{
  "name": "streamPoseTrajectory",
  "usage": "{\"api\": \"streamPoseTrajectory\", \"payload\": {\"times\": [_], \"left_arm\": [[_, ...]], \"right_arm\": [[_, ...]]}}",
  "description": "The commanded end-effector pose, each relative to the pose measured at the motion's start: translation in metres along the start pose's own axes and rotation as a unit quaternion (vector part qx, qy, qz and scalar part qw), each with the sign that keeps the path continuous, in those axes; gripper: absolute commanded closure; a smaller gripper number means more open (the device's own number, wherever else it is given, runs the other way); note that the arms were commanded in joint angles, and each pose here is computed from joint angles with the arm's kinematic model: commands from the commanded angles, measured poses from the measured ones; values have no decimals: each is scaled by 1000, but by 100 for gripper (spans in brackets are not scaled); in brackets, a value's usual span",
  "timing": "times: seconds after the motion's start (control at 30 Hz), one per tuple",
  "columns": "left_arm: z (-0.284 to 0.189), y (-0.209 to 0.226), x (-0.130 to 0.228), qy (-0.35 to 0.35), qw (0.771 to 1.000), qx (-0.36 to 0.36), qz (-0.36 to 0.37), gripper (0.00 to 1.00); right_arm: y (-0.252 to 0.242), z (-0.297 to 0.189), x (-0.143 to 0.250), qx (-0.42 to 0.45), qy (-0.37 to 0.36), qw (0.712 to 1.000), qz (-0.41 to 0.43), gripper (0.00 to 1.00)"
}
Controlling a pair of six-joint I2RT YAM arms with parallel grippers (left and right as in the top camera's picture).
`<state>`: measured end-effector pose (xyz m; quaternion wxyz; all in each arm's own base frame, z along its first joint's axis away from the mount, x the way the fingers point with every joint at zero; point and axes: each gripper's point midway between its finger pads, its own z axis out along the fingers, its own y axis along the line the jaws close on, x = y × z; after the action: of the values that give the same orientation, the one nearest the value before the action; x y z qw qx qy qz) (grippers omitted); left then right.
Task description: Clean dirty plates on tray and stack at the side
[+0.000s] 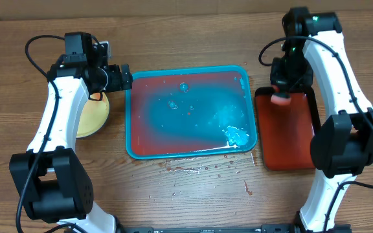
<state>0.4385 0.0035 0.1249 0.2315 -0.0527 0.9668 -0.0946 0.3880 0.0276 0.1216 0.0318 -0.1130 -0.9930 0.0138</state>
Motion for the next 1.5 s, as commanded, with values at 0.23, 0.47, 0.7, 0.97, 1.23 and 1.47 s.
{"api": "streamPoseTrajectory", "payload": {"times": [0.23,0.47,0.7,0.97,1.23,1.47], "left_arm": [[-13,-5,-9,-19,1000,3,23,0],[-13,-5,-9,-19,999,3,30,0],[-13,-5,-6,-13,1000,2,29,0],[-15,-5,-7,-15,999,2,29,0],[-57,-4,-12,-50,998,-25,34,0],[-104,-3,-16,-94,993,-53,39,0]], "right_arm": [[-34,57,15,-7,24,1000,6,80],[-31,47,7,-14,7,1000,2,68],[-5,-26,-17,-79,-97,992,-25,59],[27,-105,-38,-112,-214,968,-61,35],[39,-114,-44,-120,-239,961,-72,21],[42,-129,-54,-128,-275,950,-72,11]]}}
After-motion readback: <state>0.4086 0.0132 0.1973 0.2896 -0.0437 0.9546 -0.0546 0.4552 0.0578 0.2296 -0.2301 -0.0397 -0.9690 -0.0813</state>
